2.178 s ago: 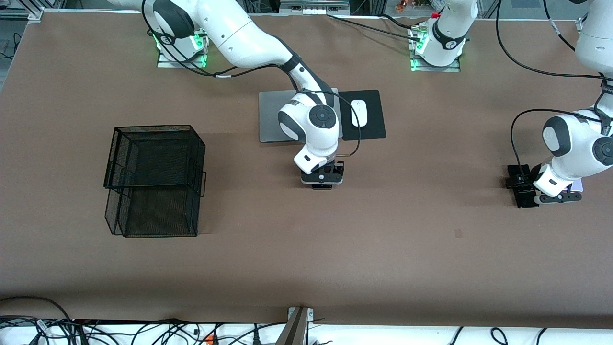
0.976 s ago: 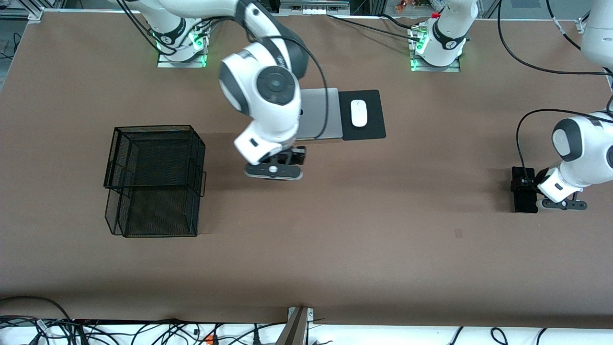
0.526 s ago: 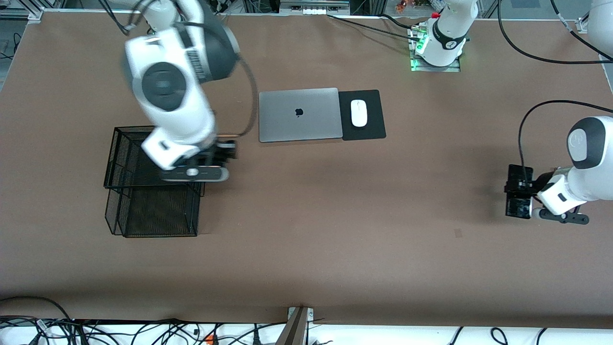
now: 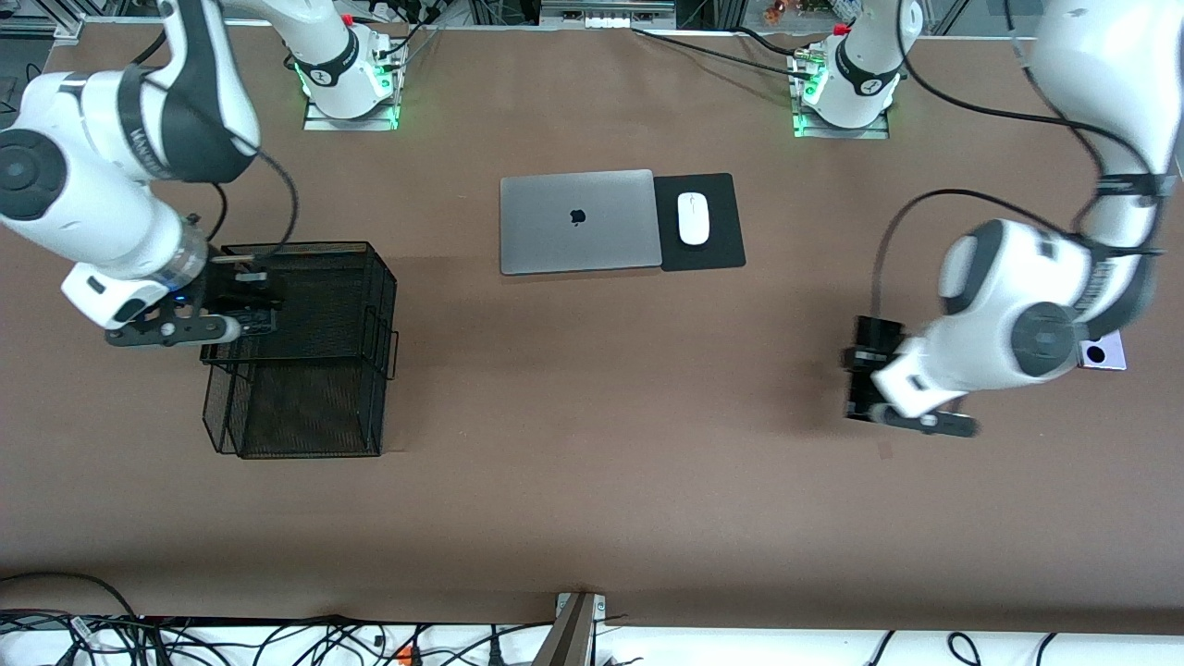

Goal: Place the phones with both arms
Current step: 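Lower the flip phone into the organizer with the right gripper while the left lifts, then set the tall black folding phone beside the laptop with the left gripper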

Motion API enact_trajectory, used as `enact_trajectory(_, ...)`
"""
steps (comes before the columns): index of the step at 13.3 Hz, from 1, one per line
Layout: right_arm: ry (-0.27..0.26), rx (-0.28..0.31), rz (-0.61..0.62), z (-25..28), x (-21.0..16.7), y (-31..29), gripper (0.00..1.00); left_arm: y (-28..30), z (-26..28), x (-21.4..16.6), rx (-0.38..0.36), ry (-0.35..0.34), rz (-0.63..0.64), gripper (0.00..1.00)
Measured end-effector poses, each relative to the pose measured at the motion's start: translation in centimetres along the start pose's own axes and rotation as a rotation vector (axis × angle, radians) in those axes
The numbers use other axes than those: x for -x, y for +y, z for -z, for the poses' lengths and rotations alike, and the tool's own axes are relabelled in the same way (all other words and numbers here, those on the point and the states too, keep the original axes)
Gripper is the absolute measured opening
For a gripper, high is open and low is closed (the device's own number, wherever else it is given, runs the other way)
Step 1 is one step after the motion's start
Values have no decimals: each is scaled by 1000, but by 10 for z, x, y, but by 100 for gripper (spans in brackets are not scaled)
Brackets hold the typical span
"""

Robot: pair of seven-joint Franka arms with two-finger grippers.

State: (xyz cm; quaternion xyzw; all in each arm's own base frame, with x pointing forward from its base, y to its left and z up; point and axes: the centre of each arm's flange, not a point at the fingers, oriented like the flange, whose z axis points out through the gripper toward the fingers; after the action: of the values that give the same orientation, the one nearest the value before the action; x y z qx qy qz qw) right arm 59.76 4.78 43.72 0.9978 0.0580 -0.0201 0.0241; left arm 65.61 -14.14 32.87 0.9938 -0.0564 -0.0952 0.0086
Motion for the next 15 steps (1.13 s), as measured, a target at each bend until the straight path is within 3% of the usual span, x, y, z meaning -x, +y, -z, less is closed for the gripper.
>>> enact_trajectory(4, 15, 0, 10, -77, 20, 34, 81, 136, -45, 6, 4, -9, 31, 79)
enact_trajectory(9, -29, 11, -19, -122, 28, 43, 81, 244, -112, 8, 124, 83, 137, 79)
enact_trajectory(14, -50, 17, -23, -133, 28, 50, 81, 311, -166, 29, 179, 104, 152, 79)
enact_trajectory(15, -50, 17, -25, -132, 27, 51, 86, 314, -173, 30, 174, 110, 158, 79)
